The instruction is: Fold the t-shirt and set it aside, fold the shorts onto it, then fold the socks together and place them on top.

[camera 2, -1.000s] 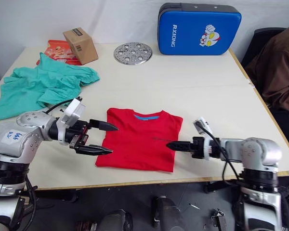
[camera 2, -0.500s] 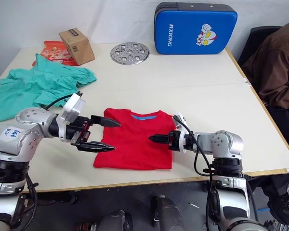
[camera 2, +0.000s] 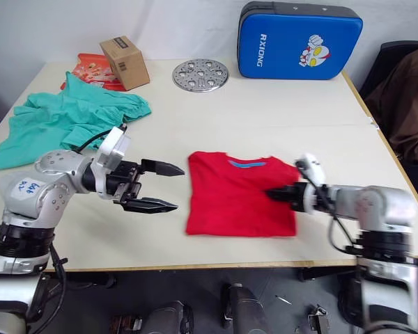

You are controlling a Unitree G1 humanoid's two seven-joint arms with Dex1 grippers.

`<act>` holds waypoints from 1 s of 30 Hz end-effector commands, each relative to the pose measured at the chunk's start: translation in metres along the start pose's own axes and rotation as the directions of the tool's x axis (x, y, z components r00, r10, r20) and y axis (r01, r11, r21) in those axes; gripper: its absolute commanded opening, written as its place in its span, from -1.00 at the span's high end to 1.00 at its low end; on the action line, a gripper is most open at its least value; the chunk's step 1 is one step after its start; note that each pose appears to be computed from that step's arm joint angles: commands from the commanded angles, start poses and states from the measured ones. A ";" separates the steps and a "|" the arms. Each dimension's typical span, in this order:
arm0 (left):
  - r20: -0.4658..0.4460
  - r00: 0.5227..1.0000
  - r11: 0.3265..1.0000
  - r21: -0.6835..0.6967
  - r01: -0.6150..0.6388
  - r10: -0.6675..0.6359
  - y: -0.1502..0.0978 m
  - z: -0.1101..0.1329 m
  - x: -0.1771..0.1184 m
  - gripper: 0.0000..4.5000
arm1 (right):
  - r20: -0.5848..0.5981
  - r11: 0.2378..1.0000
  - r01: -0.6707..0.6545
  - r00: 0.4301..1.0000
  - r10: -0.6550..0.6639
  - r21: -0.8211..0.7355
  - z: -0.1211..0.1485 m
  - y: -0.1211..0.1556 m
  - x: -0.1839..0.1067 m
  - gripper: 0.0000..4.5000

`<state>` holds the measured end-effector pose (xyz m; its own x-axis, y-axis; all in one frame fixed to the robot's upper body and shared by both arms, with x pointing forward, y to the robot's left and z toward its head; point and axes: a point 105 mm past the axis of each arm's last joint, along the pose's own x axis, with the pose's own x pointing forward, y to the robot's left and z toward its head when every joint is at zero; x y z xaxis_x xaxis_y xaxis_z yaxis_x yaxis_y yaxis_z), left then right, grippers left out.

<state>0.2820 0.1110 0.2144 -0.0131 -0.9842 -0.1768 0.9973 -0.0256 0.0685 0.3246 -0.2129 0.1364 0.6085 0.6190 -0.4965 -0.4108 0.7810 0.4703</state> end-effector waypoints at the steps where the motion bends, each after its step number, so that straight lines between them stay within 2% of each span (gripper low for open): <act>1: 0.016 1.000 0.999 0.036 0.014 -0.014 0.001 0.006 0.004 -1.00 | 0.063 0.988 0.104 0.993 -0.097 -0.115 0.019 -0.015 -0.048 0.99; 5: 0.021 1.000 0.999 0.037 0.013 -0.014 0.003 0.004 0.006 -1.00 | 0.042 0.927 0.295 0.955 -0.293 -0.231 0.015 -0.051 -0.088 0.99; 8: 0.026 1.000 0.999 0.039 0.014 -0.015 0.004 0.003 0.007 -1.00 | 0.029 0.817 0.424 0.893 -0.449 -0.391 0.007 -0.082 -0.106 0.99; 10: 0.027 1.000 0.999 0.041 0.015 -0.016 0.004 0.003 0.008 -1.00 | 0.029 0.766 0.455 0.867 -0.498 -0.454 0.004 -0.093 -0.111 0.99; 13: 0.031 0.999 0.999 0.045 0.011 -0.012 0.006 0.004 0.009 -1.00 | 0.084 0.746 0.469 0.867 -0.492 -0.472 0.008 -0.093 -0.108 0.99; 14: 0.032 0.999 0.999 0.045 0.009 -0.010 0.007 0.004 0.009 -1.00 | 0.098 0.727 0.486 0.856 -0.507 -0.485 0.009 -0.094 -0.110 0.76; 16: 0.032 0.999 0.999 0.045 0.006 -0.007 0.007 0.004 0.008 -1.00 | 0.137 0.689 0.523 0.834 -0.534 -0.501 0.011 -0.094 -0.115 0.50; 18: 0.031 1.000 0.999 0.042 -0.002 0.000 0.007 0.004 0.007 -1.00 | 0.205 0.660 0.572 0.809 -0.550 -0.488 0.018 -0.089 -0.125 0.16; 21: 0.028 0.999 0.999 0.039 -0.018 0.017 0.009 0.003 0.004 -1.00 | 0.285 0.646 0.623 0.780 -0.558 -0.441 0.027 -0.079 -0.140 -0.31; 25: 0.025 0.998 0.998 0.037 -0.051 0.050 0.011 0.002 -0.003 -1.00 | 0.406 0.543 0.721 0.692 -0.597 -0.430 0.046 -0.064 -0.168 -0.92; 27: 0.020 0.997 0.996 0.034 -0.078 0.077 0.013 0.001 -0.008 -1.00 | 0.455 0.533 0.734 0.679 -0.575 -0.422 0.057 -0.051 -0.172 -0.99; 29: 0.012 0.993 0.993 0.028 -0.116 0.116 0.017 -0.002 -0.015 -1.00 | 0.502 0.591 0.692 0.716 -0.485 -0.414 0.069 -0.029 -0.162 -0.99; 30: 0.005 0.989 0.989 0.025 -0.145 0.145 0.021 -0.004 -0.019 -1.00 | 0.523 0.652 0.633 0.754 -0.397 -0.417 0.075 -0.011 -0.150 -0.99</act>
<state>0.2983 0.1190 0.2101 0.0724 -0.9831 -0.1683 0.9948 0.0589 0.0835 0.2885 -0.3474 0.2383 0.9631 0.0101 -0.2689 -0.1056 0.9333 -0.3432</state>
